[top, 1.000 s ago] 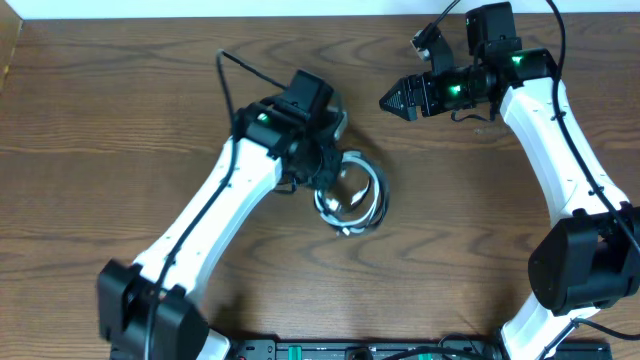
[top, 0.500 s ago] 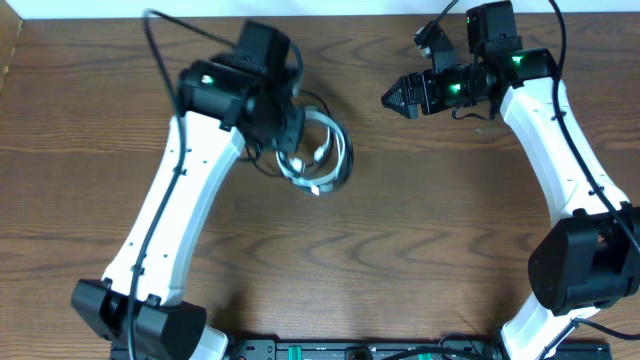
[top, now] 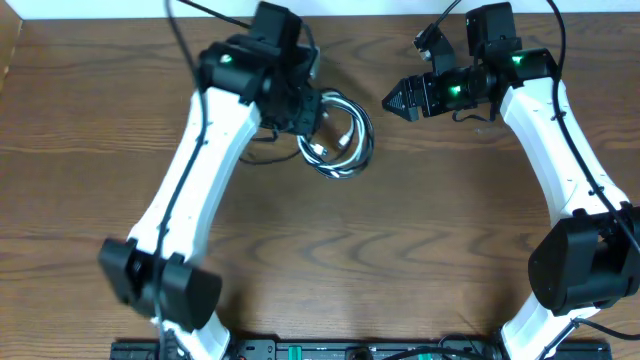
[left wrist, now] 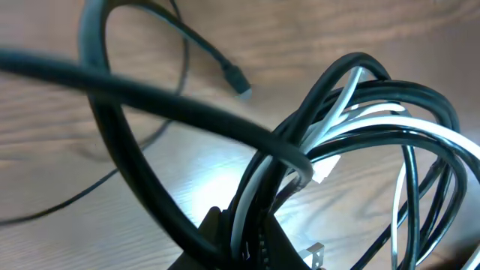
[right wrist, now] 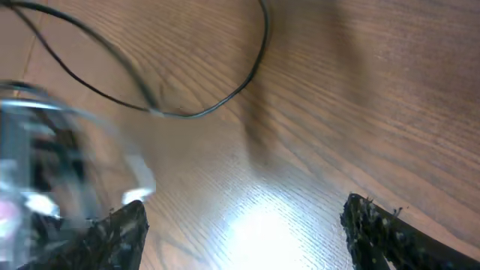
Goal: Untangle cables
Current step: 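Bring the right gripper to the hanging loops and grasp a strand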
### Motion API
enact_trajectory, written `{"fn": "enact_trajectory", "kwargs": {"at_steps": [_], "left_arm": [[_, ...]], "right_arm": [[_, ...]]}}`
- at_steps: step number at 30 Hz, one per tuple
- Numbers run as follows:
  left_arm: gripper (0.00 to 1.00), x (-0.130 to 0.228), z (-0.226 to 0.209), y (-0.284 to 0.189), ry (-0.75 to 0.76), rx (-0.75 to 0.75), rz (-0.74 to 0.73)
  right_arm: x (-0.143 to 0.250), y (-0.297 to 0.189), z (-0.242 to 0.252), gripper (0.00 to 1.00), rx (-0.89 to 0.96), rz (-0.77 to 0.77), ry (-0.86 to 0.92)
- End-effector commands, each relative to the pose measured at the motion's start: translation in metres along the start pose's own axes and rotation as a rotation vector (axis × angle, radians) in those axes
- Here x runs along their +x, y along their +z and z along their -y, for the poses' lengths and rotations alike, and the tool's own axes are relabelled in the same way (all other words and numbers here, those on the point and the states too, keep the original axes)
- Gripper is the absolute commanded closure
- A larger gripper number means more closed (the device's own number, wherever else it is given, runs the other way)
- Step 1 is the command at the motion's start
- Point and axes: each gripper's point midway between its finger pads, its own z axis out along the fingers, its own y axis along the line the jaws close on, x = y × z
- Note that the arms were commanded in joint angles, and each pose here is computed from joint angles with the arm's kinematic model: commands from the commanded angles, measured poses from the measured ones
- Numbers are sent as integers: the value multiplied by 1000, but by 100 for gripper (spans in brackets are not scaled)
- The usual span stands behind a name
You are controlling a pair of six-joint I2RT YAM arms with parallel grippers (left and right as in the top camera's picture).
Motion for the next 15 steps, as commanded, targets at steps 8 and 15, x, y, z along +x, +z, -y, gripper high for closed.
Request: {"fn": "enact_trajectory", "kwargs": {"at_steps": [8, 15], "left_arm": [[92, -5, 10, 33, -52, 88, -54], [92, -17, 11, 33, -106, 93, -9]], "right_arm": [[-2, -9, -9, 18, 9, 6, -34], [3, 6, -25, 20, 28, -25, -74]]}}
